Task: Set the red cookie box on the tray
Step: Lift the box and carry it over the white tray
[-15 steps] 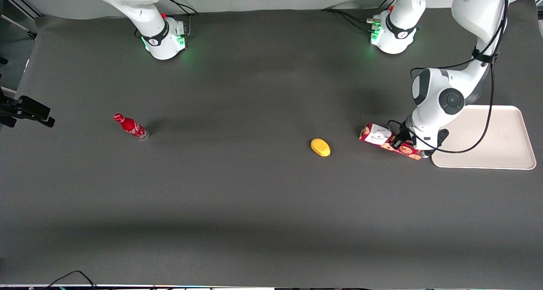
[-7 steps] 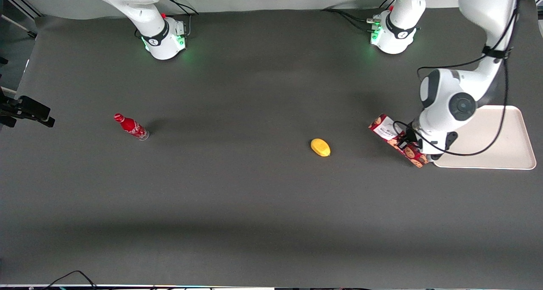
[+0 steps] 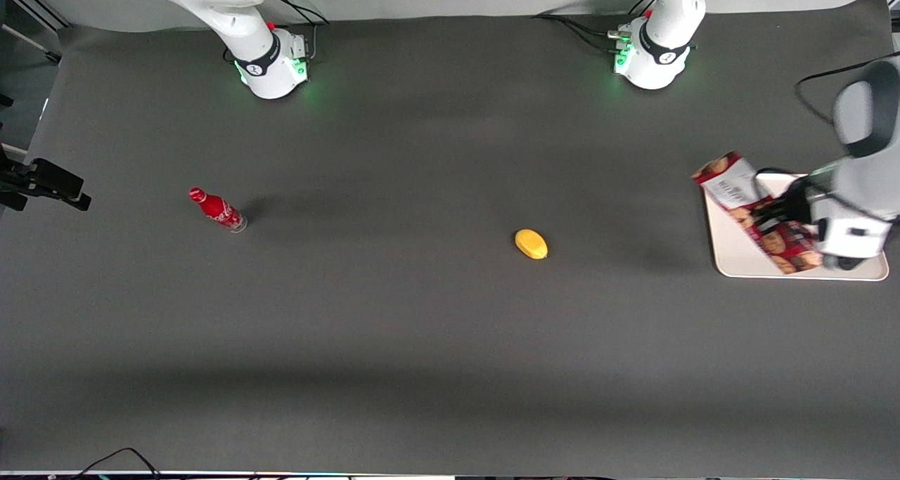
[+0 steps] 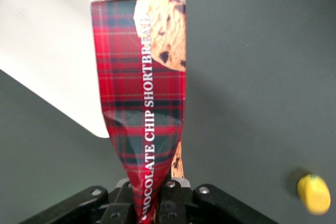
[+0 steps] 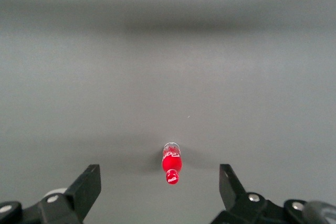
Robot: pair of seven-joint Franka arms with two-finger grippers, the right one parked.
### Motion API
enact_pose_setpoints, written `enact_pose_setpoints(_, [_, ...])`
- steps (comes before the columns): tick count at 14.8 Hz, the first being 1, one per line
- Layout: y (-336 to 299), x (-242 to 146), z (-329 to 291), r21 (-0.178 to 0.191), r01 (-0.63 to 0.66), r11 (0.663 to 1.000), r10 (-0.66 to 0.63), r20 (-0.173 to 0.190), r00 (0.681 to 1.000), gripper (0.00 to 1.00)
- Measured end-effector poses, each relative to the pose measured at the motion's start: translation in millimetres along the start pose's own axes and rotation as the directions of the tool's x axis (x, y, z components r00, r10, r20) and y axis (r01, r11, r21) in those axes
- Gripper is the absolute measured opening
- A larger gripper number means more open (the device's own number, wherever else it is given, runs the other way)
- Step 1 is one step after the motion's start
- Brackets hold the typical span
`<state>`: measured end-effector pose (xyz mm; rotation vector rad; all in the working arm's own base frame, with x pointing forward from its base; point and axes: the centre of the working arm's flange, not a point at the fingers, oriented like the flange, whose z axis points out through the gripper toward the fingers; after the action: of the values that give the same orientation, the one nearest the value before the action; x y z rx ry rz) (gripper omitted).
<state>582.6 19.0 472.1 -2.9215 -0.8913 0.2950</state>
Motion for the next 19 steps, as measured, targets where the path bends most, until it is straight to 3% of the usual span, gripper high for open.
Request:
enact_pose_setpoints(4, [-76,26,-78,0.07,-0.219,0.973,0.222,-0.038,0.974,0.1])
enact_pose_setpoints(6, [-119,43,-91,0.118,-0.364,0.924,0.371,-0.042,0.928,0.1])
enact_pose_setpoints(8, [-163,66,-83,0.138,-0.465,0.875,0.471,-0.012,0.882,0.1])
enact_pose_setpoints(11, [-220,117,-24,0.159,-0.57,0.806,0.572,0.036,0.819,0.1])
enact_pose_setpoints(15, [-265,174,90,0.217,-0.64,0.737,0.648,0.043,0.761,0.1])
enact_pose_setpoints(17, [-279,186,146,0.21,-0.655,0.726,0.666,0.023,0.745,0.1])
enact_pose_setpoints(19, [-293,191,196,0.174,-0.661,0.73,0.672,-0.003,0.741,0.1])
